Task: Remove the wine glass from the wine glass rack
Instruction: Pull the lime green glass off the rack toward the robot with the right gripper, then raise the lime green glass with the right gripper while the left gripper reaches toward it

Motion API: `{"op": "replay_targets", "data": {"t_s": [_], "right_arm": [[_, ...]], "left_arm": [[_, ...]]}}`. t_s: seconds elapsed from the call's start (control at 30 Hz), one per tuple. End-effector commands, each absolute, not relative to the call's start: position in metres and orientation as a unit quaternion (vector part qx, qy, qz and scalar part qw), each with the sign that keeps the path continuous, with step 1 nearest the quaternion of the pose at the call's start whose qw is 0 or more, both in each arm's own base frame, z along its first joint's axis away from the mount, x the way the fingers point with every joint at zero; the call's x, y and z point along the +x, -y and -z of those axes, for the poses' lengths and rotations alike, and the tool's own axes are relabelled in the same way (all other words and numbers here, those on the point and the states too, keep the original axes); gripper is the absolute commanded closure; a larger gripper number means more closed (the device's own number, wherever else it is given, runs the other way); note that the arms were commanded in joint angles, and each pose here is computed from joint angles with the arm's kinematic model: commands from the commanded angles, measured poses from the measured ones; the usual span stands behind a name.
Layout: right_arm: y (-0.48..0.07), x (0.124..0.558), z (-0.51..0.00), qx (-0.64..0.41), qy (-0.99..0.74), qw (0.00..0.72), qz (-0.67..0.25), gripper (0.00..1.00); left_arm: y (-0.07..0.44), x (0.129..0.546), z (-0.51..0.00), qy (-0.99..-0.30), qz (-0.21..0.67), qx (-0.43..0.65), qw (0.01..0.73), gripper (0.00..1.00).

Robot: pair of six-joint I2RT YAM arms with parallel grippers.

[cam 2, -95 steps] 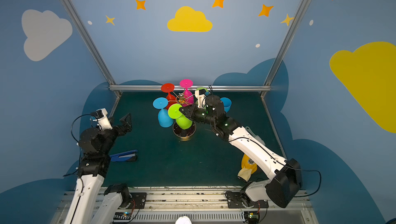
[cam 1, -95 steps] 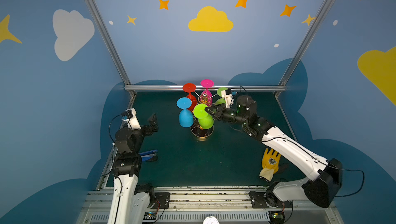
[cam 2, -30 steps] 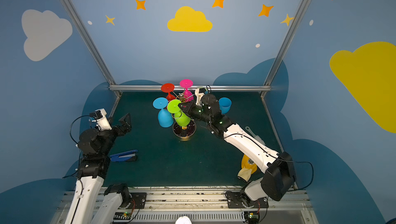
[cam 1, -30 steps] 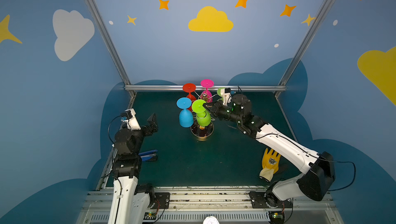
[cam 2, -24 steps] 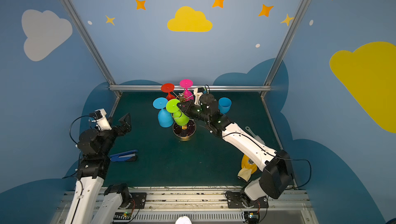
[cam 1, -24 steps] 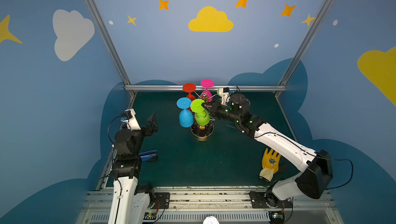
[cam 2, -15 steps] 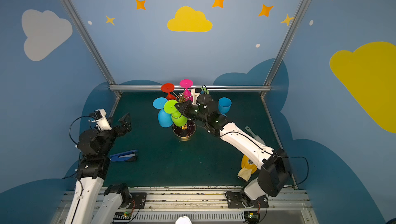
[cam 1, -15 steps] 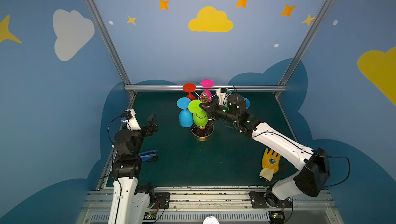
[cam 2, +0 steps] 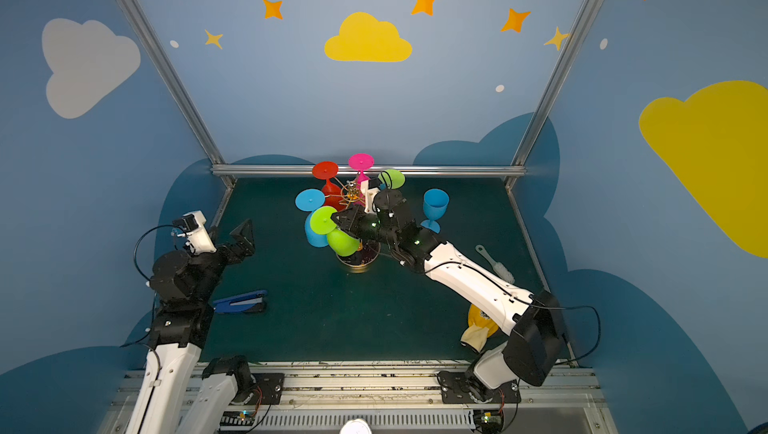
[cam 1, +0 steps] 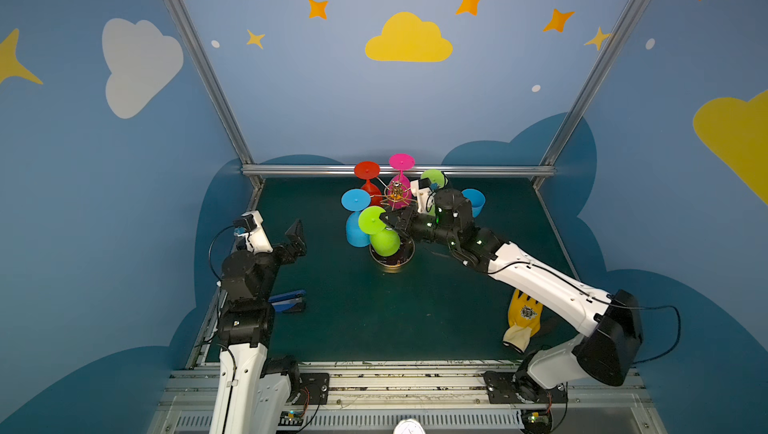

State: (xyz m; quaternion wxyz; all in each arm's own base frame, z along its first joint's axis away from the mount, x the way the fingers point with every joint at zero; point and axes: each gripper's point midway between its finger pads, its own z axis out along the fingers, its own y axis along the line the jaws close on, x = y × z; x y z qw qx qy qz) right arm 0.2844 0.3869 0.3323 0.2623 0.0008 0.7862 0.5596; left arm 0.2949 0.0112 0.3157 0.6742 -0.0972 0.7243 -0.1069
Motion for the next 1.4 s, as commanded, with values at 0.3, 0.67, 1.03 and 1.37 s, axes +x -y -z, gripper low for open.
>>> {"op": "replay_targets", "data": {"t_s": [0.3,0.67,1.03,1.37], "right_arm": [[-0.361,0.238,-0.334,-0.054,-0.799,0.273,-0.533,1.00],[-0.287,0.220,-0.334,-0.038,-0.808,0.339,-0.480,1.00],[-0.238,0.213,-0.412,-0.118,-0.773,0.427,-0.454,1.00],[-0.245,0.194,-0.476,-0.210,-0.725,0.459,-0.468,1.00]], "left_arm": [[-0.016,0.294,-0.320,-0.721,0.091,-0.101,0.680,0.00],[0.001,0.282,-0.342,-0.717,0.165,-0.117,0.667,0.01],[0.077,0.241,-0.426,-0.688,0.373,-0.004,0.622,0.05],[0.122,0.221,-0.468,-0.635,0.518,0.101,0.564,0.08]]}}
